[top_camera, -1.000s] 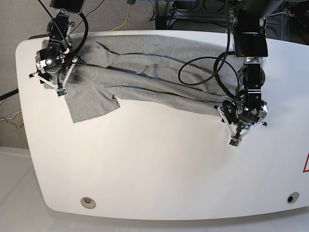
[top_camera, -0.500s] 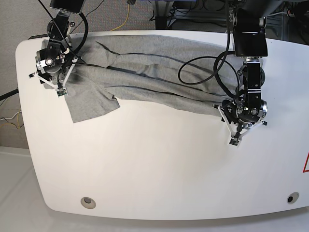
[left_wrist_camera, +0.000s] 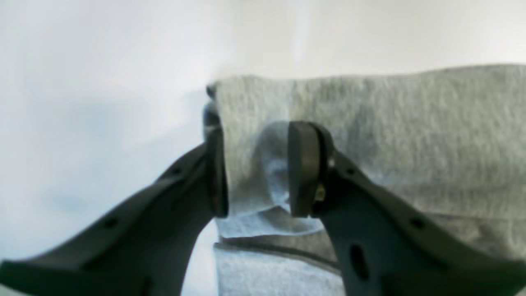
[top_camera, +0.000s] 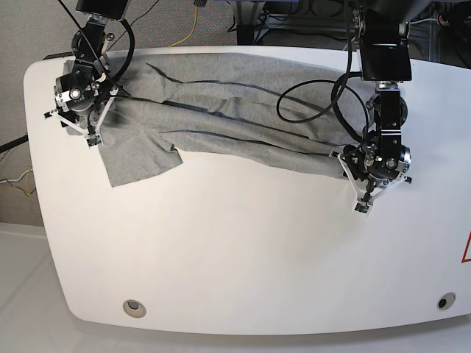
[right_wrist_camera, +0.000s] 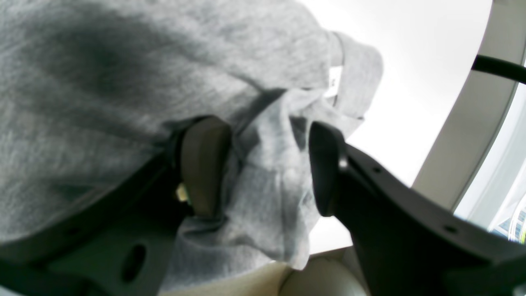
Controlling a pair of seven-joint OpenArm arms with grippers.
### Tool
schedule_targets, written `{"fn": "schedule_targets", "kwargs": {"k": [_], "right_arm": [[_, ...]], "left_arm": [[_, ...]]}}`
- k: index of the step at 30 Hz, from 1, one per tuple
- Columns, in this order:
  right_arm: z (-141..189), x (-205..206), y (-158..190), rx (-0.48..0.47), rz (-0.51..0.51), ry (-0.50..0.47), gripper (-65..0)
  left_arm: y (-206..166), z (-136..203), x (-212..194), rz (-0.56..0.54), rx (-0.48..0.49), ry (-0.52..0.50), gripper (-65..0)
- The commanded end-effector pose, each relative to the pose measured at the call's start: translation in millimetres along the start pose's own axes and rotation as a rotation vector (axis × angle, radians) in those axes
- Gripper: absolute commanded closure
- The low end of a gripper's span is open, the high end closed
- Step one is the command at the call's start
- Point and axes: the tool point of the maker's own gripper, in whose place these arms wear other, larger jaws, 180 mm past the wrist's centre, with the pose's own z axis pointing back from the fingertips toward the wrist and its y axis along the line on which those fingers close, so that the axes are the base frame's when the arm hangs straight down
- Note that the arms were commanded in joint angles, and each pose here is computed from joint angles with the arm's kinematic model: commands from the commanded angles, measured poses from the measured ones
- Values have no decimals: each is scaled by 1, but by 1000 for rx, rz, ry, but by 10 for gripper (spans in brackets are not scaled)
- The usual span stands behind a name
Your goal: Fold the T-shirt properly
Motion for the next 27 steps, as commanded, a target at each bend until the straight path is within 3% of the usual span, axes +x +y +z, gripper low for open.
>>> {"fn": "schedule_targets", "kwargs": {"k": [1, 4, 8, 11, 27], "right_arm": [[-2, -3, 15, 61, 12, 5, -345], [-2, -2, 16, 62, 11, 5, -345], [-2, -2, 16, 62, 11, 5, -345], [-2, -2, 16, 62, 11, 5, -345], [-2, -3, 16, 62, 11, 6, -345]], "left_arm": [[6, 6, 15, 2, 15, -47, -196], [6, 6, 15, 3, 16, -46, -143], [6, 6, 15, 4, 14, -47, -3], [5, 6, 16, 4, 14, -49, -35], [7, 8, 20, 6, 17, -59, -31]]}}
